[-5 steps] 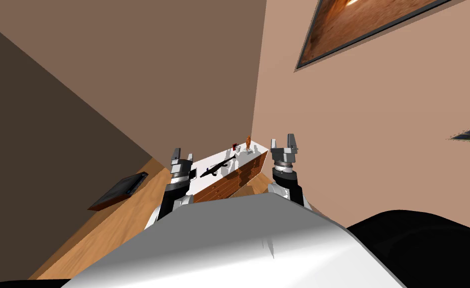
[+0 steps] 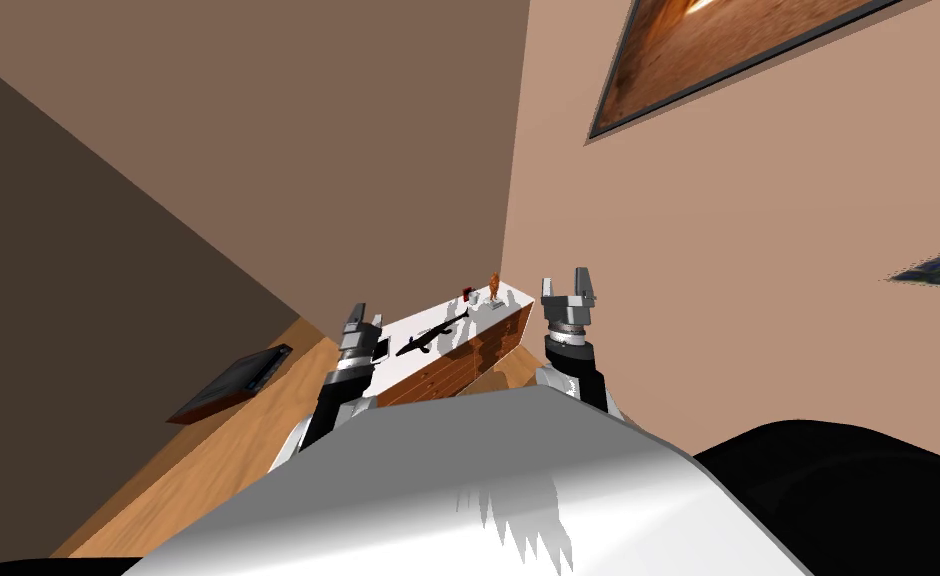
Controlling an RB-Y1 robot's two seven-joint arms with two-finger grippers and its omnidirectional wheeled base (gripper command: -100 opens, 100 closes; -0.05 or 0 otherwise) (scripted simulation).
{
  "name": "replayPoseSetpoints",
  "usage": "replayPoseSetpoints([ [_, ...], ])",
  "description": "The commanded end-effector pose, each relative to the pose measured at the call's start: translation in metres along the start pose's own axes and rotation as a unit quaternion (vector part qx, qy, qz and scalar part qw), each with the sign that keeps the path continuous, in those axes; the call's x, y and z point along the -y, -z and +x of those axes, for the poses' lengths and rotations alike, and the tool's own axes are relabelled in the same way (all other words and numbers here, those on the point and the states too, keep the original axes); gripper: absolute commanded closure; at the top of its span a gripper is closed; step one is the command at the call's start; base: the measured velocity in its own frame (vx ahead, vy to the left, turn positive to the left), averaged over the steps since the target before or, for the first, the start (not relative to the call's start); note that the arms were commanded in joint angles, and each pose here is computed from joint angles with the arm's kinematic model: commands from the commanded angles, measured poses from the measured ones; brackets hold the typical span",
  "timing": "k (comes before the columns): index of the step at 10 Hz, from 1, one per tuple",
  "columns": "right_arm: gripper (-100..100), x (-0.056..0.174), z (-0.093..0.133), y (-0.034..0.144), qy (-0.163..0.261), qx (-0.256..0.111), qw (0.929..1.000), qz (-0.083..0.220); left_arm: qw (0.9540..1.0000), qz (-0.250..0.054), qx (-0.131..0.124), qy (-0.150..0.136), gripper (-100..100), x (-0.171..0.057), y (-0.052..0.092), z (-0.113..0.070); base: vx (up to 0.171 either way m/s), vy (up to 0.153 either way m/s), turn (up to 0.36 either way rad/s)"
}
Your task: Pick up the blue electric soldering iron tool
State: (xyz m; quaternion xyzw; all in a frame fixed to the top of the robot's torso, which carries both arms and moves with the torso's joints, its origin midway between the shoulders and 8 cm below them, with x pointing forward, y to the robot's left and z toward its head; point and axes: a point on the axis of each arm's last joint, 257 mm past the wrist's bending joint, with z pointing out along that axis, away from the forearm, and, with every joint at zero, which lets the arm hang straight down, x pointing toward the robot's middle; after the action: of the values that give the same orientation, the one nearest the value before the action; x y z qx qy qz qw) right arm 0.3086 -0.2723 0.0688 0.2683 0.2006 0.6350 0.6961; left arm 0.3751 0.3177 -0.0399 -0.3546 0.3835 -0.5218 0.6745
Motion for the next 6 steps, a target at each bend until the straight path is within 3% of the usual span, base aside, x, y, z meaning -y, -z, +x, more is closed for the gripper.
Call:
replayPoseSetpoints([
  [1,0,0.000,0.000,0.000,0.000,0.000,1.0000,0.000,0.9995,-0.031,0.005,-0.010,-100,-0.018,0.003,-0.010,0.002,-0.050,-0.008],
  [2,0,0.000,0.000,0.000,0.000,0.000,1.0000,0.000,0.9994,-0.033,0.006,-0.010,-100,-0.018,0.003,-0.010,0.005,-0.038,-0.004],
  [6,0,0.000,0.000,0.000,0.000,0.000,1.0000,0.000,0.9912,-0.124,0.035,-0.033,-100,-0.069,0.022,-0.052,0.007,-0.057,-0.015],
])
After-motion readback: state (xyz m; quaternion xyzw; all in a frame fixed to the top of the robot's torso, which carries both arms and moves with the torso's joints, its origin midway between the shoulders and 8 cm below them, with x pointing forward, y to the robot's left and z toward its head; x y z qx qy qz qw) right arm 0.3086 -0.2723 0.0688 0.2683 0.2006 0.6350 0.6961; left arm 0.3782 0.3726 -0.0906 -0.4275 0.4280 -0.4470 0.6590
